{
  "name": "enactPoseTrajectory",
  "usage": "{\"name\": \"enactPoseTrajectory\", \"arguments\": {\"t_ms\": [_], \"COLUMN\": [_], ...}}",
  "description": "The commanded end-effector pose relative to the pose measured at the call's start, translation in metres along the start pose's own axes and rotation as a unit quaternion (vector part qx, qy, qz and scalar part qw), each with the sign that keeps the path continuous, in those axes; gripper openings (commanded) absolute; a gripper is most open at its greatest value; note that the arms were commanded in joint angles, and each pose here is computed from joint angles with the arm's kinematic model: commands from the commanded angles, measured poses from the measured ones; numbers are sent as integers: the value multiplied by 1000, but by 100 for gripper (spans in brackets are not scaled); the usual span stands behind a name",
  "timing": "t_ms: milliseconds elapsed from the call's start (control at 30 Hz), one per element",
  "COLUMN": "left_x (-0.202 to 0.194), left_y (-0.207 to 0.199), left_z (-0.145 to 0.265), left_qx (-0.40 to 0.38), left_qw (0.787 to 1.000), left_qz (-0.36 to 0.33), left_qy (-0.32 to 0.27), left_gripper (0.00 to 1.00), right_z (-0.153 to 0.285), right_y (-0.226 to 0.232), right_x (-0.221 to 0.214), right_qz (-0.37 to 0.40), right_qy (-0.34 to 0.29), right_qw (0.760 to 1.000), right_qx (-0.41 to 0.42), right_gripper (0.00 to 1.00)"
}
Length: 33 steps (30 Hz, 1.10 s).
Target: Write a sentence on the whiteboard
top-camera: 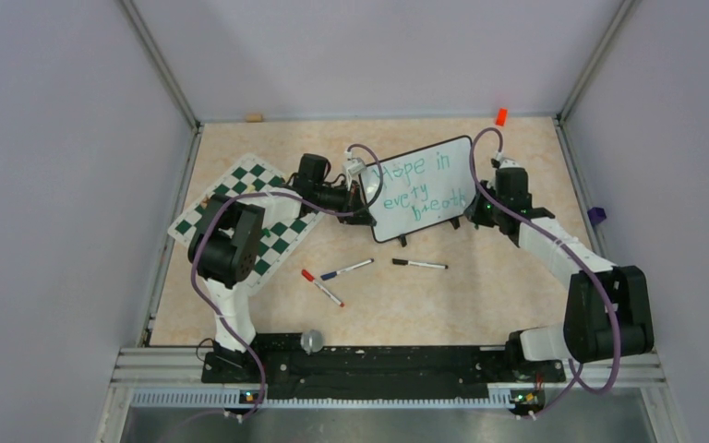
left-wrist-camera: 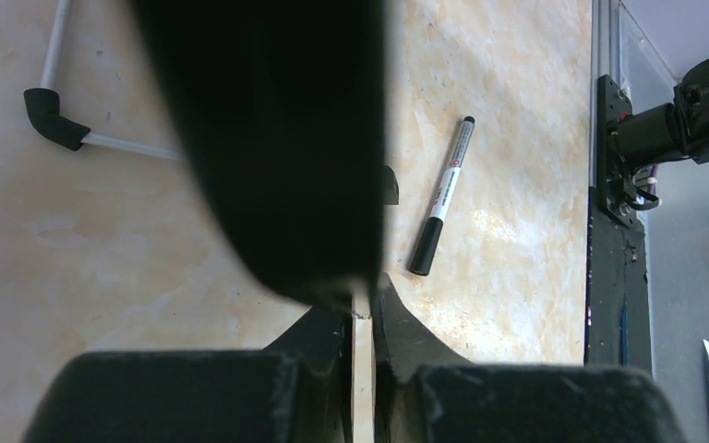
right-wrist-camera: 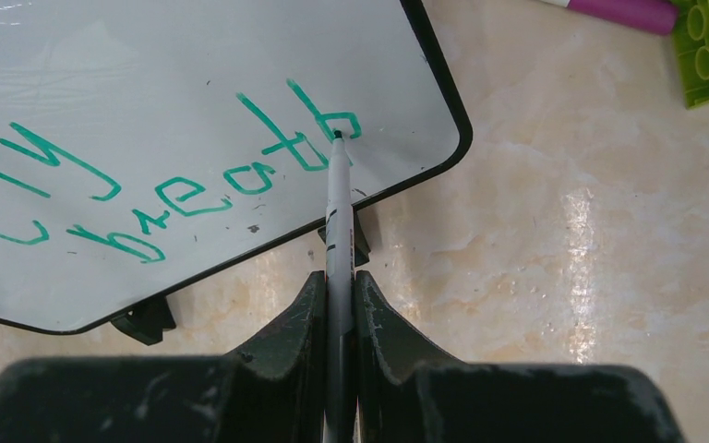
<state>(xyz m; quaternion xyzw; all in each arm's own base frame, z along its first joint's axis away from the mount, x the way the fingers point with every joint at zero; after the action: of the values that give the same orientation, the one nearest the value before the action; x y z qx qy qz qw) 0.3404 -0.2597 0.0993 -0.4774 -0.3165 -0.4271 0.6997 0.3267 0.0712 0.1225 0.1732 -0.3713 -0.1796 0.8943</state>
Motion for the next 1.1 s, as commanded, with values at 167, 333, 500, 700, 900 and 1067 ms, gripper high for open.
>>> {"name": "enactPoseTrajectory", "arguments": {"t_ms": [167,333,500,700,900,1067], "left_x": [-2,-3,-3,-3,-3,-3], "left_y": [-6,-6,-7,-7,-6,-6], "left_z": [-2,-2,-3,-2,-2,-3], "left_qx": [-2,-2,-2,-2,-2,-2], "left_qw": [1000,1000,1000,1000,1000,1000], "left_qz": [-12,-10,-10,-11,-10,-10], "left_qy": [12,12,12,12,12,12], "left_gripper": [0,0,0,0,0,0], "right_z": [4,3,4,4,1,0], "right_y": [12,14,17,16,12,7], "right_x": [31,32,32,29,25,19], "right_qz": [-3,-3,1,3,2,2], "right_qy": [-52,-49,-43,-41,-34,-29], "right_qw": [999,999,999,999,999,999], "right_qx": [12,16,27,27,21,15], "right_gripper": [0,0,0,0,0,0]}}
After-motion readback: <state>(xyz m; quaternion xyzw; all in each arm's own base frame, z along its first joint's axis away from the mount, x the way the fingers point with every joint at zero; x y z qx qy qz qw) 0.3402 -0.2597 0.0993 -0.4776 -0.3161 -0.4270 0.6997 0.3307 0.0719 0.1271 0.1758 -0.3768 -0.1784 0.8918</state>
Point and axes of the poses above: each gripper's point midway between its finger pads, its own z axis back along the fingers, its own y axis along the line the jaws close on, x = y × z, the point moved 4 cm from there along z, back along the fingers, and after that the axes turned 12 degrees about -z, right-handed, at the moved point
